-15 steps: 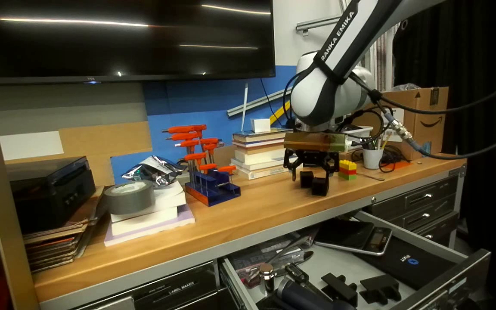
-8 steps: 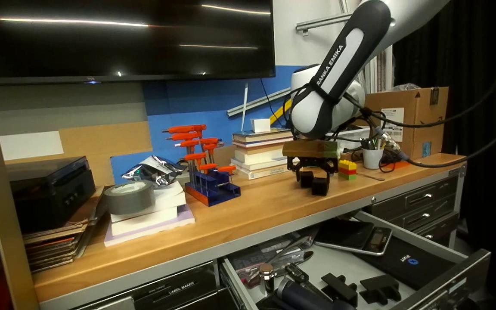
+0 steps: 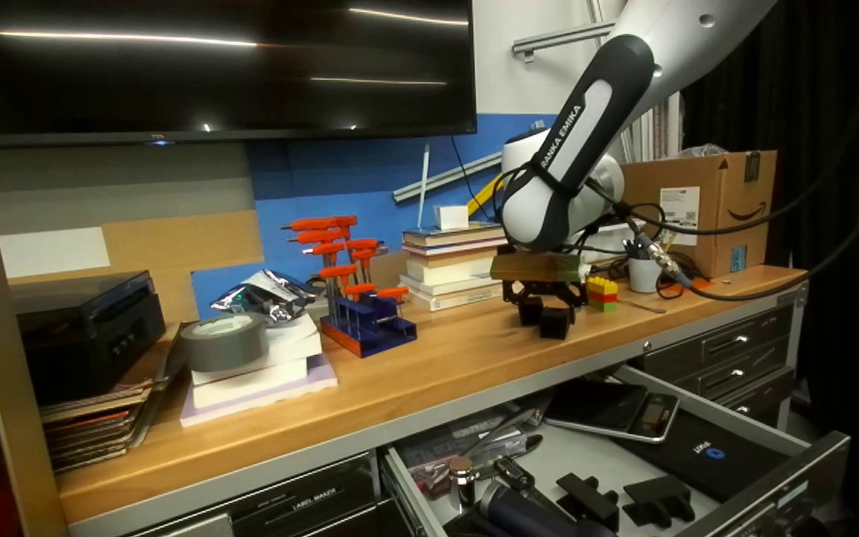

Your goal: Place the three objects on the counter inside the open drawer, push the drawer closed

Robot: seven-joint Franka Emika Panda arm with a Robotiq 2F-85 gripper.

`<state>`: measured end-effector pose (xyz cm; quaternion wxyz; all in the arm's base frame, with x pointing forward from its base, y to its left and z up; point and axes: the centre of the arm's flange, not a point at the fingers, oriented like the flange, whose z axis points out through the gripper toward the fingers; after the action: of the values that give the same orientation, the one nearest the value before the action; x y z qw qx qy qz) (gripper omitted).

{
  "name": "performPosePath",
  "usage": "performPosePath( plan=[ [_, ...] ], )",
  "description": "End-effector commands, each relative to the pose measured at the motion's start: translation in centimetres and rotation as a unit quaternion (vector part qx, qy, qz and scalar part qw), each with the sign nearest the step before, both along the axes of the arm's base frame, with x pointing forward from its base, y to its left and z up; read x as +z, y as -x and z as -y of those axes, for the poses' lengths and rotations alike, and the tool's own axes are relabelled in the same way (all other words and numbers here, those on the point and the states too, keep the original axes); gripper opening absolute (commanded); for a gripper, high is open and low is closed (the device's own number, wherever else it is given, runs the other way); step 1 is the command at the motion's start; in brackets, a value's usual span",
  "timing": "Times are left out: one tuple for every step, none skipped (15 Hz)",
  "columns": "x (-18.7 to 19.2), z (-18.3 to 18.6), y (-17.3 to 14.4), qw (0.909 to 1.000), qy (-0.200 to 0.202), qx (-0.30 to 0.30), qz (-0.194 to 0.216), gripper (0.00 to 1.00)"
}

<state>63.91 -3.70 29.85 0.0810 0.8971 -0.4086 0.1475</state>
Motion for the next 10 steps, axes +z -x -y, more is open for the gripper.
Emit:
performPosePath(
  plan=[
    [0.67,-0.11,-1.21,0.9998,0.008,-0.016,-0.002,0.74],
    [0.69,-0.08,-1.22,0.9998,0.008,-0.017,-0.004,0.66],
    [0.71,-0.01,-1.26,0.9998,0.009,-0.018,-0.006,0.58],
    [0.70,0.04,-1.30,0.9997,0.010,-0.019,-0.008,0.49],
    [0.68,0.07,-1.31,0.9997,0.010,-0.021,-0.009,0.42],
    [0.67,0.10,-1.34,0.9997,0.010,-0.022,-0.012,0.35],
    [0.66,0.10,-1.34,0.9996,0.010,-0.022,-0.014,0.27],
    [0.66,0.11,-1.27,0.9995,0.010,-0.024,-0.018,0.23],
    [0.70,0.11,-1.10,0.9994,0.010,-0.024,-0.024,0.26],
    [0.90,0.02,-0.65,0.9993,0.008,-0.022,-0.030,0.27]
  ],
)
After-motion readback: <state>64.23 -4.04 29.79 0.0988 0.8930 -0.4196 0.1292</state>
